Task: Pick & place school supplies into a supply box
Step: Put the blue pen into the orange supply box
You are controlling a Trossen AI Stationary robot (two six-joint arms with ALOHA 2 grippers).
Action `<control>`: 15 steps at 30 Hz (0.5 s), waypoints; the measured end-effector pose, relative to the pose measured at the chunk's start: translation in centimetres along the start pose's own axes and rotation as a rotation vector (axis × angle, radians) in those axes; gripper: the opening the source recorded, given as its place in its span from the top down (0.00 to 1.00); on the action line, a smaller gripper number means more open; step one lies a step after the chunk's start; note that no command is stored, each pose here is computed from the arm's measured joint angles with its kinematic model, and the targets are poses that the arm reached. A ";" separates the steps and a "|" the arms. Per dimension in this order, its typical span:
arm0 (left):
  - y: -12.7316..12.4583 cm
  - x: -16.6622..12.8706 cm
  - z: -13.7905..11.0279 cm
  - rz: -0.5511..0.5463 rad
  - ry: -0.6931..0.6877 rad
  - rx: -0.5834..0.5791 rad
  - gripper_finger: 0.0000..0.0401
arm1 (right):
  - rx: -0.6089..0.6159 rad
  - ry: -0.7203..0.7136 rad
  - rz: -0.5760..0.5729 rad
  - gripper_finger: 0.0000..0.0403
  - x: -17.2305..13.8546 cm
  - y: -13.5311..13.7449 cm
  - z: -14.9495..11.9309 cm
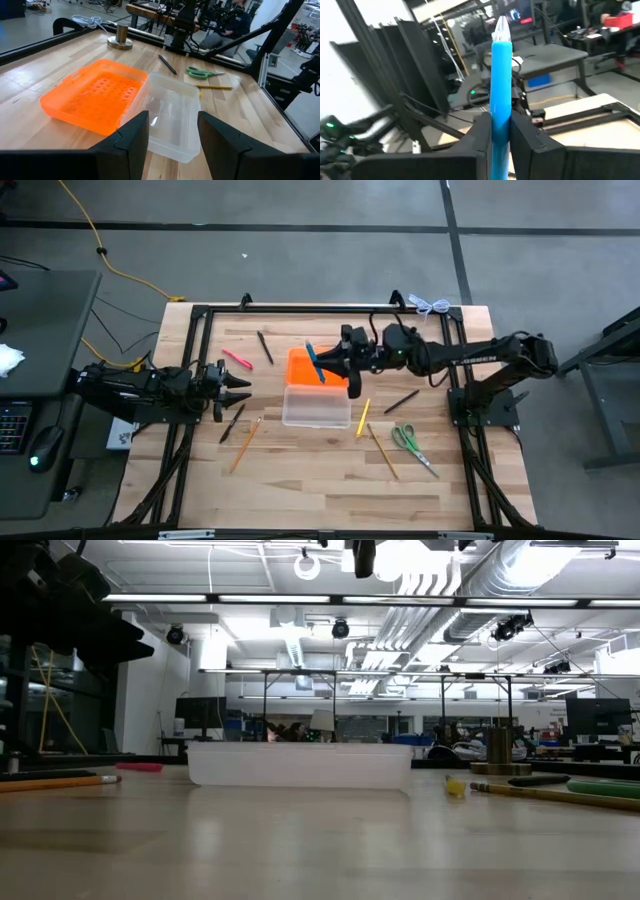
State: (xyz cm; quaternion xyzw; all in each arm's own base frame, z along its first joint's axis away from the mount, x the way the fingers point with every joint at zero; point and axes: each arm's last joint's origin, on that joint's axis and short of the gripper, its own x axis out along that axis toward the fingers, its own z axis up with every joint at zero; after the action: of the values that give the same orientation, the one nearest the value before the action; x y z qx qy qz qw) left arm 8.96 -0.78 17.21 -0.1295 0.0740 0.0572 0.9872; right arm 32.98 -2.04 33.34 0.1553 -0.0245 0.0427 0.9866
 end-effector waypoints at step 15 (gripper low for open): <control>0.0 0.0 0.0 0.003 -0.001 0.000 0.50 | -0.201 0.068 -0.272 0.93 0.4 2.0 -0.6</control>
State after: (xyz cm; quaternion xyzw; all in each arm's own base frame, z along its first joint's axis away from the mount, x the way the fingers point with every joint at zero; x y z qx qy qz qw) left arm 8.96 -0.77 17.21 -0.1294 0.0736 0.0586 0.9871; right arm 33.19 0.03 33.39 0.0564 0.0259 -0.0884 0.9942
